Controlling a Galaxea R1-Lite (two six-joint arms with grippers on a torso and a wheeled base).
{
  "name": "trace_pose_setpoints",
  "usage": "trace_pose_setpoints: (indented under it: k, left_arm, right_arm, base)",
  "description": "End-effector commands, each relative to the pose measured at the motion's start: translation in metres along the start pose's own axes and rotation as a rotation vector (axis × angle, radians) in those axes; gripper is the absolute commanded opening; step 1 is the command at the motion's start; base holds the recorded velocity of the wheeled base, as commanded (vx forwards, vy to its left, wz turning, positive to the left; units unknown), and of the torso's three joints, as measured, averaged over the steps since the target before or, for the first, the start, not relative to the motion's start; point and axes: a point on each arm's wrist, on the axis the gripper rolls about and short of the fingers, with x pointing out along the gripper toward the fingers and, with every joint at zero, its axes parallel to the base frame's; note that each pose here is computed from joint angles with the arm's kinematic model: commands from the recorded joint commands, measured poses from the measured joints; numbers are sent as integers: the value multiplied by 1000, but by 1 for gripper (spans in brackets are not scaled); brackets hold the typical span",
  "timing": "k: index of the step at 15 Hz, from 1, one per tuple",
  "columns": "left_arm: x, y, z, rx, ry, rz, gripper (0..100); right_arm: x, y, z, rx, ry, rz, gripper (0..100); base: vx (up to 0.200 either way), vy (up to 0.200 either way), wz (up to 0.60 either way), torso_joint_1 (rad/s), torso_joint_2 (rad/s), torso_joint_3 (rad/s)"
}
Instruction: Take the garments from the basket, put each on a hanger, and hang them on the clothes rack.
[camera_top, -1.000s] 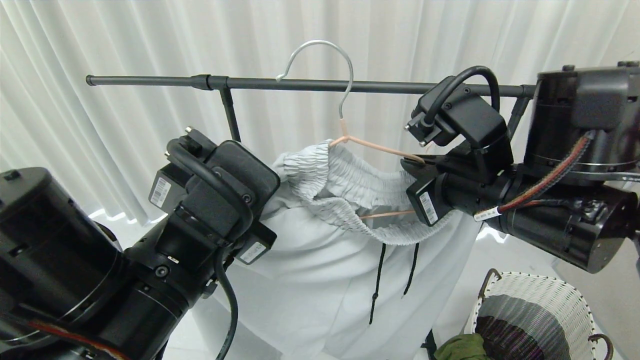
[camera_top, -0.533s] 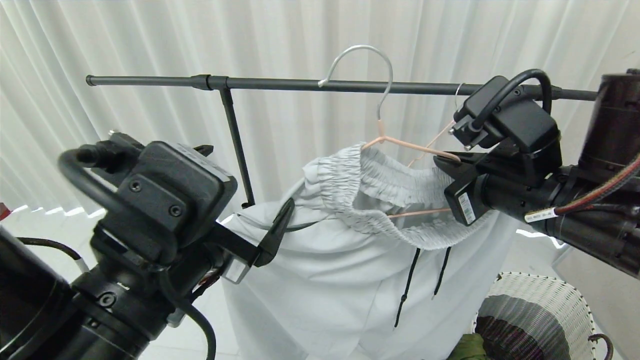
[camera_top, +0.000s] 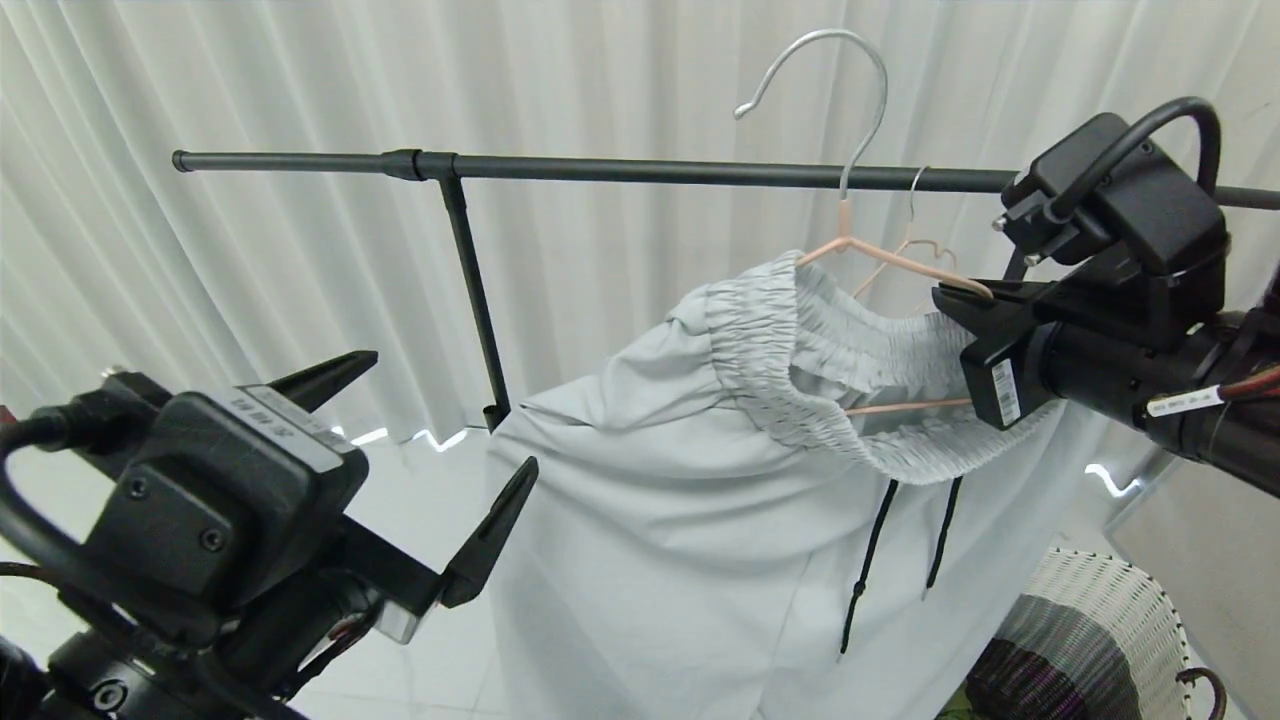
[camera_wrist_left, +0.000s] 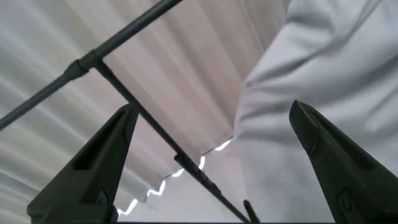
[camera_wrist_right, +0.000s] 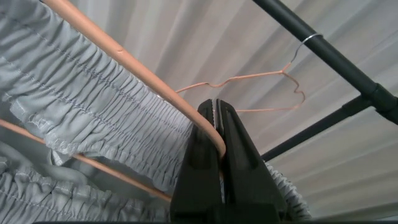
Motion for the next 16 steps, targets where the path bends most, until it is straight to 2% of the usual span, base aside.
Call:
trace_pose_setpoints:
  k: [1, 3, 4, 5, 6, 10, 13, 14, 16]
  left_arm:
    - [-10, 4, -6, -6, -1, 6, 100]
    - [-17, -3, -21, -49, 46, -25, 100]
    - [-21, -6, -29, -37, 68, -41, 100]
    - [-33, -11, -46, -7, 112, -75, 100]
    - [-36, -14, -54, -7, 140, -86, 100]
    - [-13, -21, -64, -162, 256, -45, 100]
    - [-3, -25, -66, -174, 268, -77, 100]
    - [-3, -25, -66, -171, 270, -82, 0]
    - [-2, -22, -70, -165, 287, -59, 0]
  right_arm:
    - [-5, -4, 2, 7, -13, -8, 0]
    - [-7, -5, 3, 9, -17, -10, 0]
    - [-8, -6, 3, 10, -18, -10, 0]
    - [-8, -6, 3, 10, -19, -9, 0]
    - [-8, -5, 3, 10, -22, -5, 0]
    - [-16, 1, 8, 10, -49, 31, 0]
    - [-21, 5, 10, 7, -63, 54, 0]
    - [-23, 4, 10, 4, -67, 53, 0]
    - [-25, 1, 8, -8, -61, 42, 0]
  base:
    - [0, 0, 0, 0, 0, 0]
    - [0, 0, 0, 0, 0, 0]
    - [0, 0, 0, 0, 0, 0]
    - [0, 0, 0, 0, 0, 0]
    - [0, 0, 0, 0, 0, 0]
    - [0, 0, 0, 0, 0, 0]
    - [0, 0, 0, 0, 0, 0]
    - [0, 0, 0, 0, 0, 0]
    - [0, 0, 0, 0, 0, 0]
